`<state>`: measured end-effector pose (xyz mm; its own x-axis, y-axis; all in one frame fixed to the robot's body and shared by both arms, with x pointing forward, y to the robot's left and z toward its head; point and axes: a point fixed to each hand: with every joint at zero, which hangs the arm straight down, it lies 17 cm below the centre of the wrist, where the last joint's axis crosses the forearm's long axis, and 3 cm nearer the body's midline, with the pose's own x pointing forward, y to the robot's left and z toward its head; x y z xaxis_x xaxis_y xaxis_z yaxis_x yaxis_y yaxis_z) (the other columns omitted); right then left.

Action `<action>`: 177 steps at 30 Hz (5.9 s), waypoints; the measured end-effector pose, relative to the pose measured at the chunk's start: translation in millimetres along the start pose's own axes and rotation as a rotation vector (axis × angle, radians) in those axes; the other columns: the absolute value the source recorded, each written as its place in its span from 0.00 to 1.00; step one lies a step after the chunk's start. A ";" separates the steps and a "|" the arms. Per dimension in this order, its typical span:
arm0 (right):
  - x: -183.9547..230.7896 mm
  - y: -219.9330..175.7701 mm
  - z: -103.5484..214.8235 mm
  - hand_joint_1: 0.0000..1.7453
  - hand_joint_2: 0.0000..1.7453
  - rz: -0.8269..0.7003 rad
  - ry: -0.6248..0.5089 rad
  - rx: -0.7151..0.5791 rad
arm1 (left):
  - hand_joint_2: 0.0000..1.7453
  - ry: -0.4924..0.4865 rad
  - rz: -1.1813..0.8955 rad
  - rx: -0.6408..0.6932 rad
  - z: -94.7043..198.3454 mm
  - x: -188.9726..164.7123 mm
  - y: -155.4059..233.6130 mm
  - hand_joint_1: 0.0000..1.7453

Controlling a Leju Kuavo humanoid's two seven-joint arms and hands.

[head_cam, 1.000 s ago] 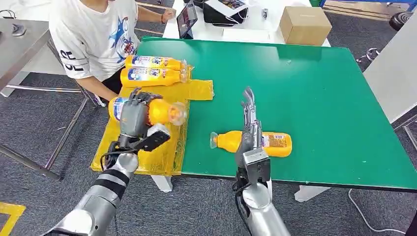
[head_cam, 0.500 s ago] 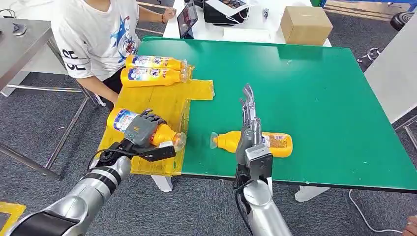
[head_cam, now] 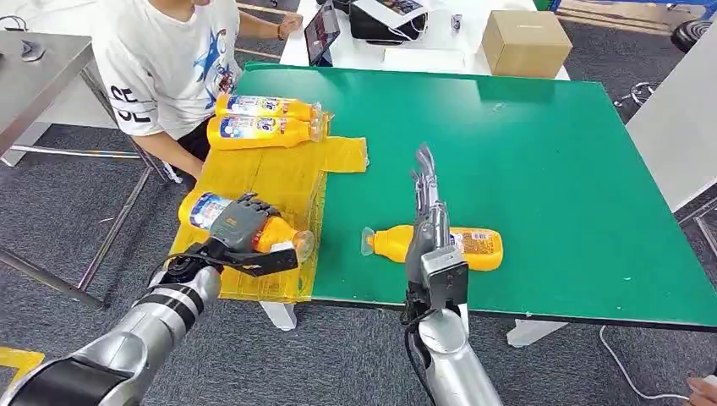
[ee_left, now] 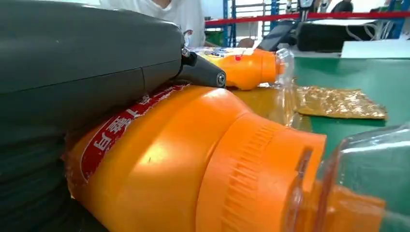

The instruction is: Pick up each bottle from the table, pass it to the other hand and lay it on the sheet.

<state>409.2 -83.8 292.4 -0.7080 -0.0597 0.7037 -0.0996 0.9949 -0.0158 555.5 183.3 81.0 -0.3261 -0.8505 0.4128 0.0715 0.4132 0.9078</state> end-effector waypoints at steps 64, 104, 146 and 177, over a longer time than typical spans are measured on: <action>-93.0 20.1 32.9 0.00 1.00 0.279 0.270 0.222 | 1.00 0.047 0.911 0.695 29.1 -30.8 122.6 0.00; -250.0 -148.9 114.7 0.00 1.00 0.775 0.818 0.647 | 1.00 0.044 0.826 0.778 80.4 -21.0 116.1 0.00; -272.1 -138.3 108.9 1.00 1.00 0.880 0.817 0.665 | 1.00 0.096 0.941 0.627 51.3 -5.0 62.7 0.00; 6.7 -166.6 -12.5 1.00 1.00 0.803 -0.083 -0.334 | 1.00 0.106 1.270 0.517 44.1 30.6 32.5 0.00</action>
<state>429.8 -249.0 308.7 -0.5262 0.6765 0.5152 0.6517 0.7100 -0.2668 506.3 185.0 119.9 -0.2268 0.1881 0.9556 -0.0998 0.9715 -0.2149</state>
